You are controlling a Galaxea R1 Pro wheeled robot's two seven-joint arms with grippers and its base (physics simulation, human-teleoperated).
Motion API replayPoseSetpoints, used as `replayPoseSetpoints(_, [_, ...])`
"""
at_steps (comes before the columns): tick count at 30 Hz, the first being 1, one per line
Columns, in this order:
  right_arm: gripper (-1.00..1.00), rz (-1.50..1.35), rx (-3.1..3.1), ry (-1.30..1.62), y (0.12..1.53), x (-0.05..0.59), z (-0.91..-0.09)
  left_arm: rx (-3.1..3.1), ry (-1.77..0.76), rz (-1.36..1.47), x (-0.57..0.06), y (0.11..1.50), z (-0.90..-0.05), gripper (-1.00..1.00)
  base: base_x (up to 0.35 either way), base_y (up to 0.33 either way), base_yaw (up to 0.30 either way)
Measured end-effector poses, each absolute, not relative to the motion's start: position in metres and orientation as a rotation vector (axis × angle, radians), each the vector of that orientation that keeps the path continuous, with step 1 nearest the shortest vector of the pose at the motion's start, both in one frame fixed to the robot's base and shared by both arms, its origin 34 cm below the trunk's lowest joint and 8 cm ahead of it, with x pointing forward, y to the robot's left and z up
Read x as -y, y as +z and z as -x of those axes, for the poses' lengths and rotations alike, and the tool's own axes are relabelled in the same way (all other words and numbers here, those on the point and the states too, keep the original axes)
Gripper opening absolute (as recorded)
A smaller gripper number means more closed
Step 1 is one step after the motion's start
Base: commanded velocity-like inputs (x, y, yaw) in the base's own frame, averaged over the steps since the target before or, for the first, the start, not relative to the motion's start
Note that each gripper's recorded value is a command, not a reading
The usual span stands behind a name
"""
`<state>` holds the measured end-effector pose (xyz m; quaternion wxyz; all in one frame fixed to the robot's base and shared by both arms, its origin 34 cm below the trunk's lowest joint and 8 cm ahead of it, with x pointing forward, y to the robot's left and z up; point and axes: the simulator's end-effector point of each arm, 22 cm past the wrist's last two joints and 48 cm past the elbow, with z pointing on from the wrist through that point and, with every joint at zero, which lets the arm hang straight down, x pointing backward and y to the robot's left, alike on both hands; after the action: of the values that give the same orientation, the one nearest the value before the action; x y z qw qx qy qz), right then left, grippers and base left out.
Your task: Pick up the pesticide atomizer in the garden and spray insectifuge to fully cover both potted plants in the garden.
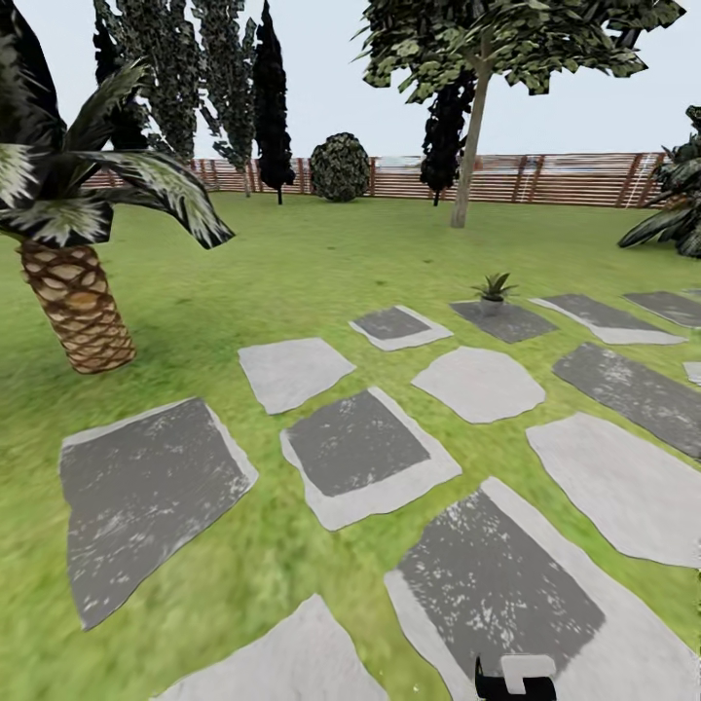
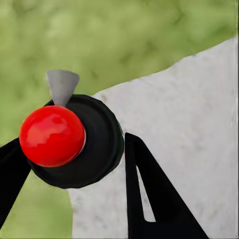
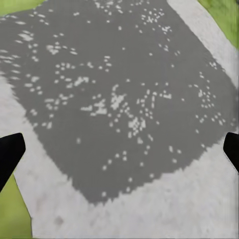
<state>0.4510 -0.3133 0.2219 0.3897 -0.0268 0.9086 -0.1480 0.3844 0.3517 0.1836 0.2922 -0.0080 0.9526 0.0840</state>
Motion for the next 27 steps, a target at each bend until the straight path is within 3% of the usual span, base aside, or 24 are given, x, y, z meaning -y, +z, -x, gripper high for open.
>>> replayPoseSetpoints(27, [1.00,0.069,-2.309,-0.380,0.2220,0.3148,-0.4509,-2.539,0.223,0.021,-0.3514,0.1835,-0.3840,-1.00,0.339,0.000,-0.042])
